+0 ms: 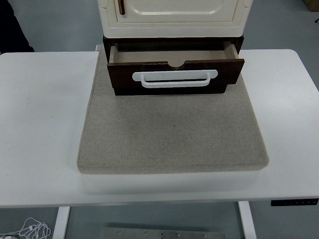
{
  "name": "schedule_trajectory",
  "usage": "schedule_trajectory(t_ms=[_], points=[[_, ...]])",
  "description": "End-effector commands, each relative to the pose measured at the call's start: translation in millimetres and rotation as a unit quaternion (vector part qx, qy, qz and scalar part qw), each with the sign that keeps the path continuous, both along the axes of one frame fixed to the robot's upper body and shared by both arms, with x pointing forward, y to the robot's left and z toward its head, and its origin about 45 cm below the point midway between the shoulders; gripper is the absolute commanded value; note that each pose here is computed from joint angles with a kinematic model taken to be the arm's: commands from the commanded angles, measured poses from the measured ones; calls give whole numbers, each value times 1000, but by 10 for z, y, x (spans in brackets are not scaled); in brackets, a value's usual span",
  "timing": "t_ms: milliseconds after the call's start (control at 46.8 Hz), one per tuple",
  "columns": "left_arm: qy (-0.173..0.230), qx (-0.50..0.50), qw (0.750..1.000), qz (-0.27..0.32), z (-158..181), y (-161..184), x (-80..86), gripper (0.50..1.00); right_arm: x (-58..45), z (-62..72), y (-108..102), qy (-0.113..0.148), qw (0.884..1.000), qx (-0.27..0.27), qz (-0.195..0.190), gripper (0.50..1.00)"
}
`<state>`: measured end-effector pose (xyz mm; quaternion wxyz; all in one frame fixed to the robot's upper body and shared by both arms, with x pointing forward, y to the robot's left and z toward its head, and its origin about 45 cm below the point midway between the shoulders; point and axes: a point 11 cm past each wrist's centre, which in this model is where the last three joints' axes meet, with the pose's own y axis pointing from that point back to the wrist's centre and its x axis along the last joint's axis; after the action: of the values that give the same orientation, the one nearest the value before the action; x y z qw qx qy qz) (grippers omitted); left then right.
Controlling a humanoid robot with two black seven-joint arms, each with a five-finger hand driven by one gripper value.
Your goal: Open the drawer under the combination cabinet
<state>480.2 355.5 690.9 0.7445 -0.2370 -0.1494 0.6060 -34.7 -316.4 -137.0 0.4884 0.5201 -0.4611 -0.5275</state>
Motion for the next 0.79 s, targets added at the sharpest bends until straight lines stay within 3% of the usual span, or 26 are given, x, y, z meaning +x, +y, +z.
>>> schedule_trajectory(t_ms=[0,171,385,534,769], points=[[29,-19,998,49,-180,254,97,1000,0,0,0,0,1000,0,0,926],[84,-44,991,100,-604,629,238,1000,0,0,0,0,1000,0,0,926],[172,-135,972,90,-1449,904,373,1000,0,0,0,0,1000,0,0,926],[231,-177,954,66,-2054,770,501,1000,-1,0,0,0,1000,0,1,926],[280,-281,917,39,-2836,687,542,1000,0,0,5,0,1000,1,0,926]])
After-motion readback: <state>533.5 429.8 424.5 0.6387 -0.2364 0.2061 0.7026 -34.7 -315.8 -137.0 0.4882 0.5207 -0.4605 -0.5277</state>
